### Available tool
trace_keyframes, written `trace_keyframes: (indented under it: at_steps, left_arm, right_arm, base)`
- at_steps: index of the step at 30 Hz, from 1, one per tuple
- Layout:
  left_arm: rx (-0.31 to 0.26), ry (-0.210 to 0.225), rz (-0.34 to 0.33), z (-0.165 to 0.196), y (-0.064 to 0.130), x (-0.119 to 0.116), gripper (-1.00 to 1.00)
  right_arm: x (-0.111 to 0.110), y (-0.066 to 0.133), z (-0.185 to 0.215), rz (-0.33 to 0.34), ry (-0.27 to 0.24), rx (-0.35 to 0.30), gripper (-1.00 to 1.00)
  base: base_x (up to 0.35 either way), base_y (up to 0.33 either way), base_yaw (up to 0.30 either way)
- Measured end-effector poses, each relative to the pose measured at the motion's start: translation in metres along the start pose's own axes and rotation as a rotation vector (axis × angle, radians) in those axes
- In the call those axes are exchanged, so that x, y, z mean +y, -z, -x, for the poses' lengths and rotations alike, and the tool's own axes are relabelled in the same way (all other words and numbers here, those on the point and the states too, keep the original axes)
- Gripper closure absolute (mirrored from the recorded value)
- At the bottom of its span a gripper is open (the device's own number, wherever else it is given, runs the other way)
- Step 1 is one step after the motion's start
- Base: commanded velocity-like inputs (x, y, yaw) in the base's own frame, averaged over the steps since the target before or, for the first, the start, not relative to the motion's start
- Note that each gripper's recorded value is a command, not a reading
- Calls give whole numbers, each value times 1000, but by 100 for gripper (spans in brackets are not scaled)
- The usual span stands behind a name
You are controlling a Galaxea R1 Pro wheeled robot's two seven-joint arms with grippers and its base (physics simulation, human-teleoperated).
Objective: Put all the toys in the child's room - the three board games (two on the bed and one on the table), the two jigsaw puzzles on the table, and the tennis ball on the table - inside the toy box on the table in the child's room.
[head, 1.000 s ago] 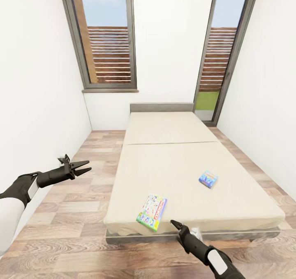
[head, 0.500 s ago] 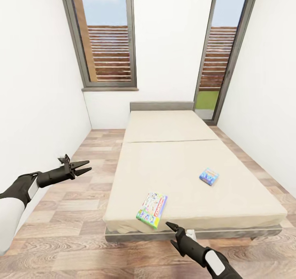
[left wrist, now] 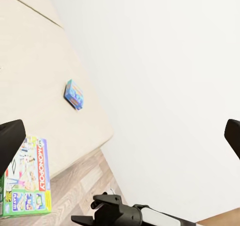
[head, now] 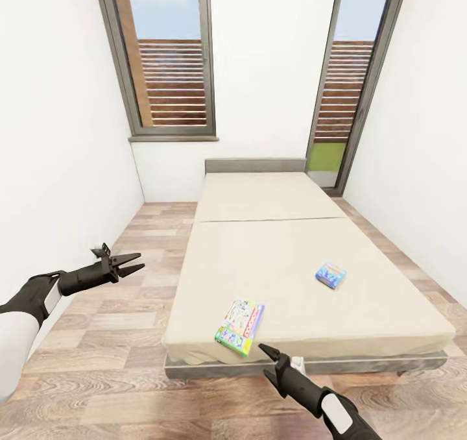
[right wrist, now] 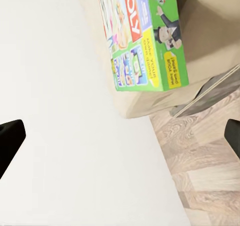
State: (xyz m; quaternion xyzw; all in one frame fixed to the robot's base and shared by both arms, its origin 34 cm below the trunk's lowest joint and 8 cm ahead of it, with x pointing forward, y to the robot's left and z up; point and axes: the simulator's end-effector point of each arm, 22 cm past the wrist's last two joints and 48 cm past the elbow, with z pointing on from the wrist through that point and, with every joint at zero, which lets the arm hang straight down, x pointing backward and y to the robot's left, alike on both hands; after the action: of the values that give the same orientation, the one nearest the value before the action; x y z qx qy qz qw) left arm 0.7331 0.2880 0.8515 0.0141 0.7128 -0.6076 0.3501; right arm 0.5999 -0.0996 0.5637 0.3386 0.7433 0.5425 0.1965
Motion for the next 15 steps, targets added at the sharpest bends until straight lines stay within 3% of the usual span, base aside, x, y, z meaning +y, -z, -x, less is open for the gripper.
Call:
trace_keyframes:
  at_steps: [8, 15]
  left_arm:
    - [0, -1, -2, 0, 0, 0, -100]
    - [0, 0, -1, 0, 0, 0, -100]
  right_arm:
    - [0, -1, -3, -2, 14, 14, -100]
    - [0, -1, -3, -6, 16, 15, -100]
  base:
    - [1, 5, 0]
    - [49, 123, 0]
